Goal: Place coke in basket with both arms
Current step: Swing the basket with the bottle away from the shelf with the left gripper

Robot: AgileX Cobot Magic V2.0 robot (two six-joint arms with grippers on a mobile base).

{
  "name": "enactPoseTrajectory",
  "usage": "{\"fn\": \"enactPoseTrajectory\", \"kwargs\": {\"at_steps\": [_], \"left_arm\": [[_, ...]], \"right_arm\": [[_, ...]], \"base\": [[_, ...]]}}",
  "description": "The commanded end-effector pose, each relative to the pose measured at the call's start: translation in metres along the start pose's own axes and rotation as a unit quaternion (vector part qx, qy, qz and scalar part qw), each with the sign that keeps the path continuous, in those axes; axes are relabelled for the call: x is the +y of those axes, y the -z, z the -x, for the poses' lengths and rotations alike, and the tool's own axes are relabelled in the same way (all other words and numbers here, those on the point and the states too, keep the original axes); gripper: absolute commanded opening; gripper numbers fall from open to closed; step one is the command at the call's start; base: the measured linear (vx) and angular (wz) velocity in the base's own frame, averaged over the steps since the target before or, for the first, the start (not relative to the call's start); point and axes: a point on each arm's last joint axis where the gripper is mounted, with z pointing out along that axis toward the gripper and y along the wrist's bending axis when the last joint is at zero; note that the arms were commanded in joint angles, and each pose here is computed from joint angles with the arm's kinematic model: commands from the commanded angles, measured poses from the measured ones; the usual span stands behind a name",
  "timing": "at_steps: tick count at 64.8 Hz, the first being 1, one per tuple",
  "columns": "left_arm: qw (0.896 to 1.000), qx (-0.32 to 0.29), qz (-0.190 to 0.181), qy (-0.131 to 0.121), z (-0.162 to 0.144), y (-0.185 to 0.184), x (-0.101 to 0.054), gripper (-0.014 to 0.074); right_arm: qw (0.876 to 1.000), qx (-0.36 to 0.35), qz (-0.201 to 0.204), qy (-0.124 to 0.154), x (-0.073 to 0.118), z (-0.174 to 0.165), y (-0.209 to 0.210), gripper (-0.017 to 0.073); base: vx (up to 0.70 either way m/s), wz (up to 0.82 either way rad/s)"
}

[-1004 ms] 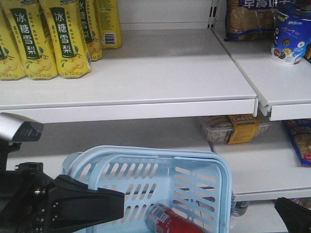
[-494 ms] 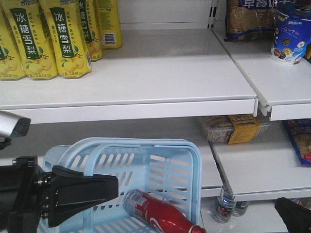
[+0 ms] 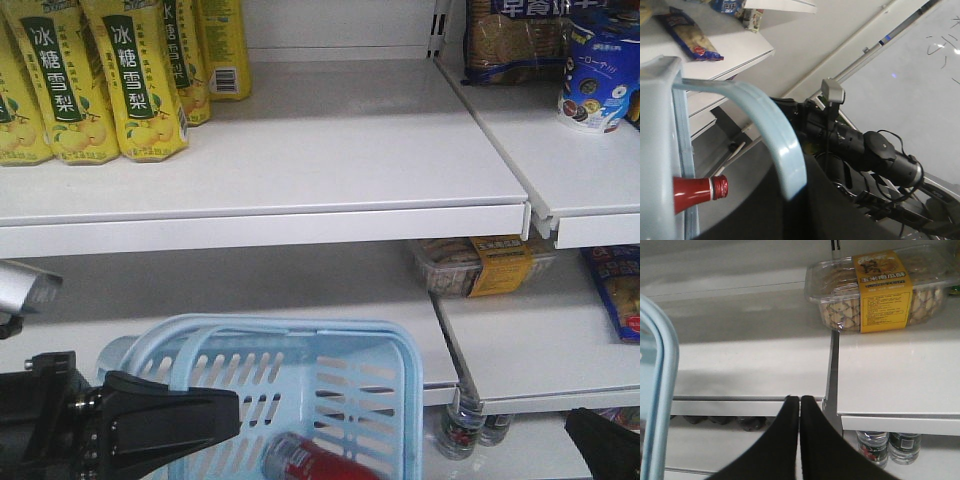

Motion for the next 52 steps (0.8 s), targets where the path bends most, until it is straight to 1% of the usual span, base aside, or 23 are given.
{"fn": "enactPoseTrajectory", "kwargs": {"at_steps": [1, 4, 14, 25, 35, 49, 52], "left_arm": [[0.998, -0.054, -0.031, 0.011, 0.008, 0.005, -0.013, -0.0008], [0.998, -0.059, -0.023, 0.010, 0.008, 0.006, -0.011, -0.0008], [0.996, -0.084, 0.000, -0.032, 0.007, 0.012, -0.014, -0.0008], [0.994, -0.101, 0.010, -0.047, 0.000, 0.019, -0.016, -0.0008], [0.992, -0.116, 0.040, -0.042, -0.010, 0.025, -0.008, -0.0008], [0.988, -0.133, 0.068, -0.043, -0.022, 0.032, -0.001, -0.0008], [0.987, -0.137, 0.068, -0.043, -0.024, 0.033, -0.001, -0.0008]], "right_arm": [[1.000, -0.016, -0.005, 0.002, 0.001, 0.010, 0.001, -0.0005], [1.000, -0.015, -0.005, 0.002, 0.001, 0.010, 0.000, -0.0005], [1.000, -0.015, -0.005, 0.002, 0.001, 0.010, 0.000, -0.0005], [1.000, -0.015, -0.005, 0.002, 0.001, 0.010, 0.000, -0.0005], [1.000, -0.015, -0.005, 0.002, 0.001, 0.010, 0.000, -0.0005], [1.000, -0.015, -0.005, 0.002, 0.001, 0.010, 0.000, -0.0005], [1.000, -0.015, -0.005, 0.002, 0.001, 0.010, 0.000, -0.0005]], "base": [[0.00, 0.00], [0.00, 0.00], [0.00, 0.00], [0.00, 0.00], [0.00, 0.00], [0.00, 0.00], [0.00, 0.00]]}}
